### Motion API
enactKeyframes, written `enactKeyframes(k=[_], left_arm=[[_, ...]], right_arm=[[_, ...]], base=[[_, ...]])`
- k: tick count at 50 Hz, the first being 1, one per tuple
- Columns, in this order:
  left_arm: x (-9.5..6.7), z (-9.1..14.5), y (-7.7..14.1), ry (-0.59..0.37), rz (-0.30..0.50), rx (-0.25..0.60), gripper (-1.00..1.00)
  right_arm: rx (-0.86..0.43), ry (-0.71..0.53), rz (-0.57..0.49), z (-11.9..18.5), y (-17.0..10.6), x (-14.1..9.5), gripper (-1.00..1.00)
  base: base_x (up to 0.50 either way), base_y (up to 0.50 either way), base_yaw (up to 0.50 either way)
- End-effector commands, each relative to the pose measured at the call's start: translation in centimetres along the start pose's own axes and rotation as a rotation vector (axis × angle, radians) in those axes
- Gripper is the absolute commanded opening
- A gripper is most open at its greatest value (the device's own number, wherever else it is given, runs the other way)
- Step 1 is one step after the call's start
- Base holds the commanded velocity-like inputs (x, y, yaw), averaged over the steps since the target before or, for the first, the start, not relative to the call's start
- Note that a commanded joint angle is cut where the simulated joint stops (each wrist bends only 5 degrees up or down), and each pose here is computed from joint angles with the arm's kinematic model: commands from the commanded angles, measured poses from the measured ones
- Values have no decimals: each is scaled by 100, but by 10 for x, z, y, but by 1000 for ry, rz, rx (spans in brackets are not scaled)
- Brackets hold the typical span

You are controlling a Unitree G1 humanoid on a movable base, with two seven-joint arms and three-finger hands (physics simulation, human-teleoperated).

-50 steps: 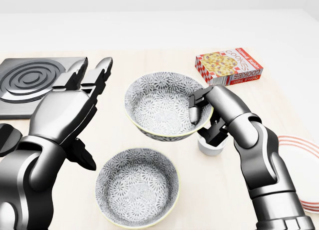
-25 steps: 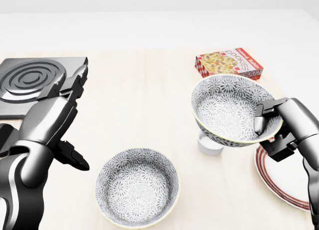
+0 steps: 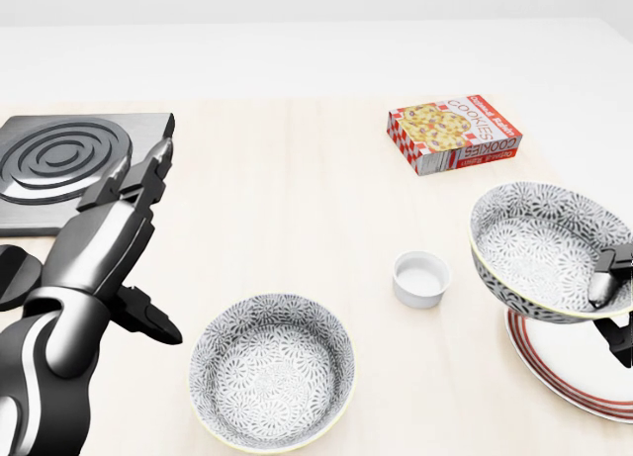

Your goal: Pick the akita bowl from table center and place it on the plate.

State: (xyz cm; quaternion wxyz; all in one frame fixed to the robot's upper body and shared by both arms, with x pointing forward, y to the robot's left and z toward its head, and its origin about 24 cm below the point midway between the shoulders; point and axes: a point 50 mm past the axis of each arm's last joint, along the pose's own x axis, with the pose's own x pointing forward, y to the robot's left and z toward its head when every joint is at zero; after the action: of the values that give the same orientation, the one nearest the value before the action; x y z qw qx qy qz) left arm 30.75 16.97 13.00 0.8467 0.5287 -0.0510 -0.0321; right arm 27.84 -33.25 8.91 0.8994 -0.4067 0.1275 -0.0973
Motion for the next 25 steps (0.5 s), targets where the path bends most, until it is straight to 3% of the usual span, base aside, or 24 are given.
enactKeyframes(k=[1, 25], left_arm=[[0, 1, -3, -2, -6, -3, 100], [-3, 2, 1, -9, -10, 1, 100]], right_arm=[[59, 44, -98, -23, -11, -3, -100], [11, 185, -159, -62, -7, 4, -100]], base=[[0, 0, 0], [0, 0, 0]])
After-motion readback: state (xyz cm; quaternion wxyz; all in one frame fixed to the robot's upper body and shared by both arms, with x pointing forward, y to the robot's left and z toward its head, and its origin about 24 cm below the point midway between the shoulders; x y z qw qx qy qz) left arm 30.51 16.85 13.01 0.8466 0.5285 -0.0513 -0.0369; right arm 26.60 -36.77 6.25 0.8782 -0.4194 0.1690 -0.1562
